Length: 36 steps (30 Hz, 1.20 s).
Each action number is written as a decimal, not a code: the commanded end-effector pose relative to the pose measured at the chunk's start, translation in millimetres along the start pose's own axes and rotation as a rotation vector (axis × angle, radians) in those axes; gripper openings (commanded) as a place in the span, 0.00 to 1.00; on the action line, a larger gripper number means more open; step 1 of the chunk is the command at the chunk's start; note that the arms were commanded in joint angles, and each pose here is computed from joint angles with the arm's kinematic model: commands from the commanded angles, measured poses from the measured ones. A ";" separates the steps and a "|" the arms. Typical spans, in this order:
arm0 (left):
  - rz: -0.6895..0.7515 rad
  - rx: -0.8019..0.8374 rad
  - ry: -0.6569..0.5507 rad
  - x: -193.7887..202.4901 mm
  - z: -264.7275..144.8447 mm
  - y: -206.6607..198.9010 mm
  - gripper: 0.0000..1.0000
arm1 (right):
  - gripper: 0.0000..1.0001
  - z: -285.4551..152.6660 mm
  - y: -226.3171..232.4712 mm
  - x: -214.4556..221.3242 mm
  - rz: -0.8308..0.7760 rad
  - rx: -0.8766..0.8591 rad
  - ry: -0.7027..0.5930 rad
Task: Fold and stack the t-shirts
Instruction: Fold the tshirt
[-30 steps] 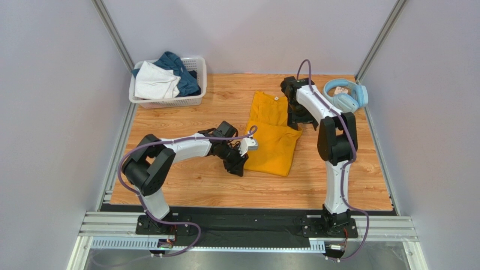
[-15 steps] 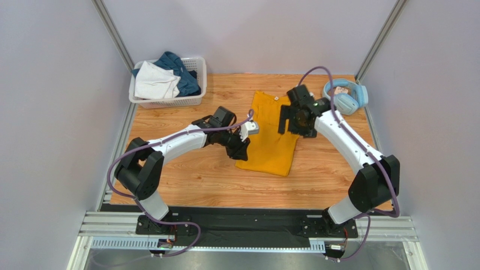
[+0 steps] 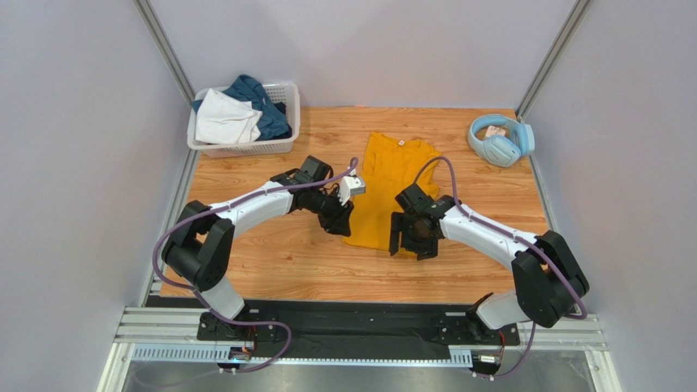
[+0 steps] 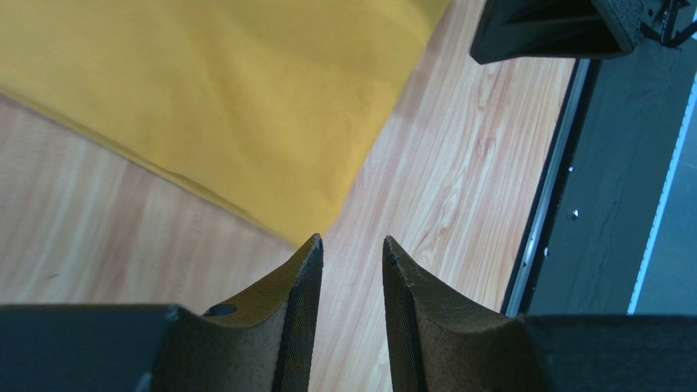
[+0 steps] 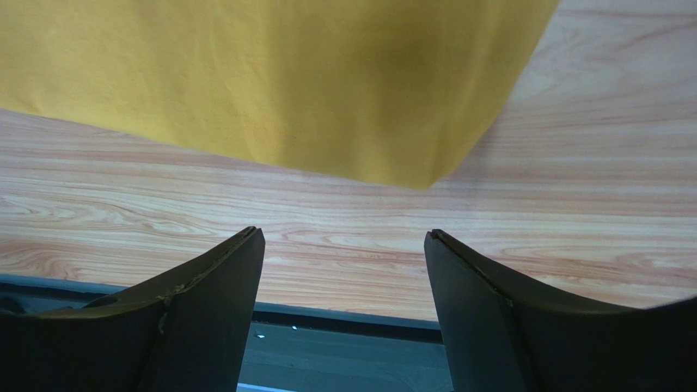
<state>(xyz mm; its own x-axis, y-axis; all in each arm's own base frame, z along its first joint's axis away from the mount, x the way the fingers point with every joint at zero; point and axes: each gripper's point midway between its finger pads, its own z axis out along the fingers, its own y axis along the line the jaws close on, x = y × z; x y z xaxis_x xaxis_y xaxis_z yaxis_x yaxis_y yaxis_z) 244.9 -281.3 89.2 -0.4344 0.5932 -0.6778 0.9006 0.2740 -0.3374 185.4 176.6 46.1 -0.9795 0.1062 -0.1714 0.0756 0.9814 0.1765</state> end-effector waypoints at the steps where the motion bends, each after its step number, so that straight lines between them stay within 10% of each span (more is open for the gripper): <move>1: -0.006 0.040 0.041 12.9 13.0 -9.1 0.40 | 0.77 -2.2 17.6 -32.1 0.024 -0.041 -0.116; 27: -0.081 0.069 0.149 42.4 43.9 -8.3 0.49 | 0.70 19.6 -22.3 -32.2 0.074 0.139 -0.124; 36: -0.077 0.043 0.152 36.6 53.2 6.0 0.49 | 0.51 37.4 -20.2 -35.3 0.069 0.139 -0.102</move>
<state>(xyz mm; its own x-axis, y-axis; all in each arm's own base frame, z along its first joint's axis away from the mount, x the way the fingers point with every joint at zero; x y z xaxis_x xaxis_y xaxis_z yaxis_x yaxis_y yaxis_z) 219.5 -288.5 24.8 -0.5019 0.6921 -0.5187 0.8512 0.2888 -0.4382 212.9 156.5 16.7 -0.9594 0.1637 -0.2297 0.1581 0.9865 0.0424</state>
